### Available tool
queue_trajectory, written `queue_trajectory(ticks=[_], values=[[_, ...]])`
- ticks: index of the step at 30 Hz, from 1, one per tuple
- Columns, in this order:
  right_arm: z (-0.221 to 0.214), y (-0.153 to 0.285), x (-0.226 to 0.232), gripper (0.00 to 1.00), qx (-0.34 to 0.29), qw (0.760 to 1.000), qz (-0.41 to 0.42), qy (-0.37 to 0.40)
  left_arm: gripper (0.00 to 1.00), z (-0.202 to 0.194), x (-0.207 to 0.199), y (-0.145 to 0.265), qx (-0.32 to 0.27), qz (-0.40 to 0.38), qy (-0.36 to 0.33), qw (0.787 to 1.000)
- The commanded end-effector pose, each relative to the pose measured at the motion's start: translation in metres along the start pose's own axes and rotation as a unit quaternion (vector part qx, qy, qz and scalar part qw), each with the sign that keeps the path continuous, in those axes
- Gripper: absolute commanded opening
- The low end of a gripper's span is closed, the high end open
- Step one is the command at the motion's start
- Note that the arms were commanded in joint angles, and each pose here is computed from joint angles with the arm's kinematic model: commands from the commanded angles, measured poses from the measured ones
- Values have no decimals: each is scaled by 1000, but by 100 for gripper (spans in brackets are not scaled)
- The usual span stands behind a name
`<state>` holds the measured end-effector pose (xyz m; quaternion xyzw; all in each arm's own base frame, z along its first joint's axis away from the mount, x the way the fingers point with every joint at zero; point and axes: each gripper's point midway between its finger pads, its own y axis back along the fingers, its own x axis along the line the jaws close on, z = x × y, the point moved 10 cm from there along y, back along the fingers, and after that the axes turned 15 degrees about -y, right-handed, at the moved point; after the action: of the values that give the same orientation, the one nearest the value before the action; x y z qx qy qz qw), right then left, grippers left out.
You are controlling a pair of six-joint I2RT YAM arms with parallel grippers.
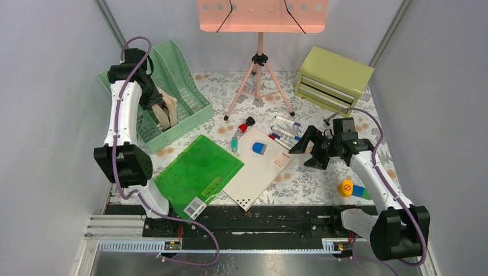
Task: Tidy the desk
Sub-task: Place the book in the storage box.
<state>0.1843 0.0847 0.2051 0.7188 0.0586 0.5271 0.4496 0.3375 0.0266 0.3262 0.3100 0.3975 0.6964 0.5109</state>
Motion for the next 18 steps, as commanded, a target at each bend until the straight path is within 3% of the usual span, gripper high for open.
queue_trajectory(ticks=[1,12,13,16,18], values=[[0,9,12,100,-5,999,25,22,2,17,-1,3,-61,-7,-5,998],[-3,9,10,99,-2,999,28,24,19,9,-2,-13,-27,-6,-13,1000],[-3,10,9,99,-2,999,28,23,24,8,-1,-12,-28,-4,-15,999],[-5,10,7,99,-3,999,29,23,56,8,1,-6,-36,-1,-18,999],[-6,10,6,99,-4,999,29,24,68,8,2,-1,-42,-2,-18,999]])
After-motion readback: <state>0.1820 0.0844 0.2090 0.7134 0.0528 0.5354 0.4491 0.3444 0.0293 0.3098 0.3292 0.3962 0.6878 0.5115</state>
